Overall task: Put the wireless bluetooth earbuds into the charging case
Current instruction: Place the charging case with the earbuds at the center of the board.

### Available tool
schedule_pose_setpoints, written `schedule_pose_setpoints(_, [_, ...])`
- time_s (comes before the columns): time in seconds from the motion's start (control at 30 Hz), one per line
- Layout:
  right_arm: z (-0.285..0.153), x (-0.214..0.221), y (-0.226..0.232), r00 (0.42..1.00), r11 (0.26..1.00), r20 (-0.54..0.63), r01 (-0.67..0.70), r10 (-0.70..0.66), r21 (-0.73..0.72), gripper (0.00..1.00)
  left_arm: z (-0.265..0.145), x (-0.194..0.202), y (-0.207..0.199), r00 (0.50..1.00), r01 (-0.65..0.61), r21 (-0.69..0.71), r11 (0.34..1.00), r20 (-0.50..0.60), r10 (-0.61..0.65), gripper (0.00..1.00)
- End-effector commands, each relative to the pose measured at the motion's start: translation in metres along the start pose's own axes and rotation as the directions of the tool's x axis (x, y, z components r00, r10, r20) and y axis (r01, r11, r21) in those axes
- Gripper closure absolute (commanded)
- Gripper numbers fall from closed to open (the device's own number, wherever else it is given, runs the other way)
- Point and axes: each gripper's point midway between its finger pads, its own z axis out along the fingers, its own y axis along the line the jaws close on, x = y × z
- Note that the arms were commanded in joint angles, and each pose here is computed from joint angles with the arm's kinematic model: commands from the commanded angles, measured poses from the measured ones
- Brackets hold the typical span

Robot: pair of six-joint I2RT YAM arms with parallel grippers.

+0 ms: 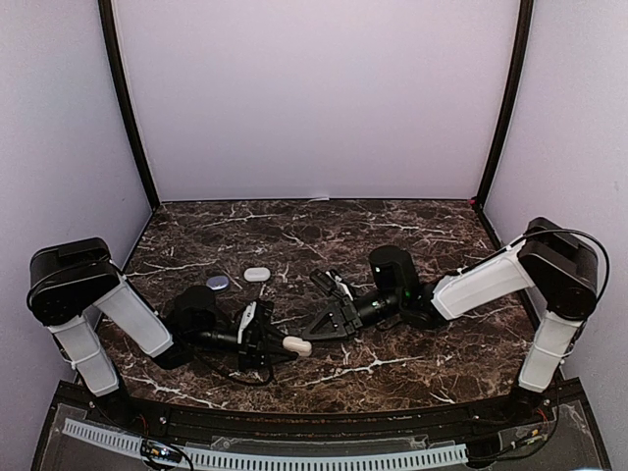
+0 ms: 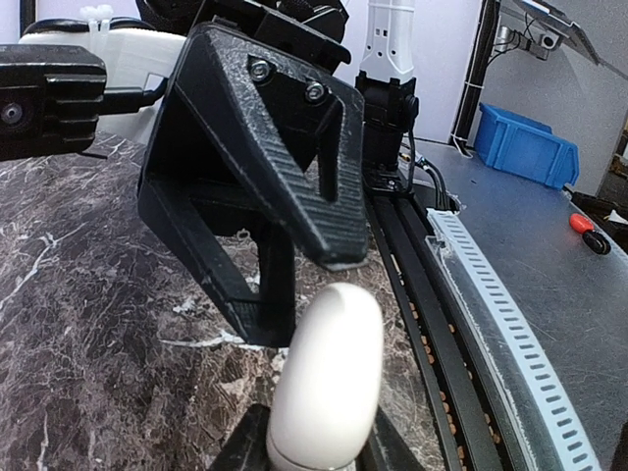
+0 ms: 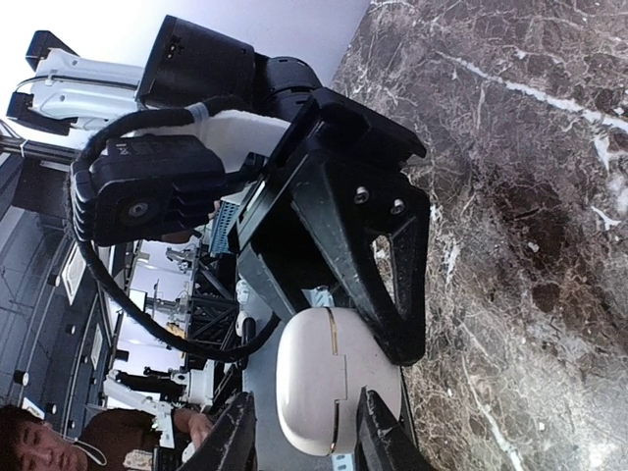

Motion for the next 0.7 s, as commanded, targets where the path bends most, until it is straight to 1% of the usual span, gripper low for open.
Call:
schedule_pose_setpoints(0.0, [-0.002,-0.01,0.008,0.994,0.992,0.011,0.103,-0.104,0.075,0.66,-0.002,-0.011,0.006,1.0,-0.002,-0.03,1.0,0.028,0.003,0.7])
schedule_pose_setpoints(0.17, [-0.009,-0.019,-0.013,0.987,0.96,0.015,0.153,-0.161,0.236,0.64,-0.006,-0.009,0.009,0.999,0.03,-0.057,0.998,0.031,-0.028,0.7])
schedule_pose_setpoints(0.4, [-0.023,-0.031,-0.011,0.967,0.928,0.068,0.213,-0.245,0.307,0.62,-0.013,-0.005,0.019,0.995,0.096,-0.12,0.988,0.031,-0.093,0.7])
schedule_pose_setpoints(0.53, [-0.034,-0.037,-0.013,0.957,0.909,0.094,0.225,-0.274,0.352,0.62,-0.017,0.0,0.031,0.986,0.166,-0.168,0.972,0.028,-0.164,0.7])
schedule_pose_setpoints(0.67, [-0.043,-0.038,-0.025,0.957,0.895,0.11,0.205,-0.268,0.396,0.63,-0.02,0.003,0.048,0.968,0.25,-0.223,0.942,0.027,-0.251,0.7])
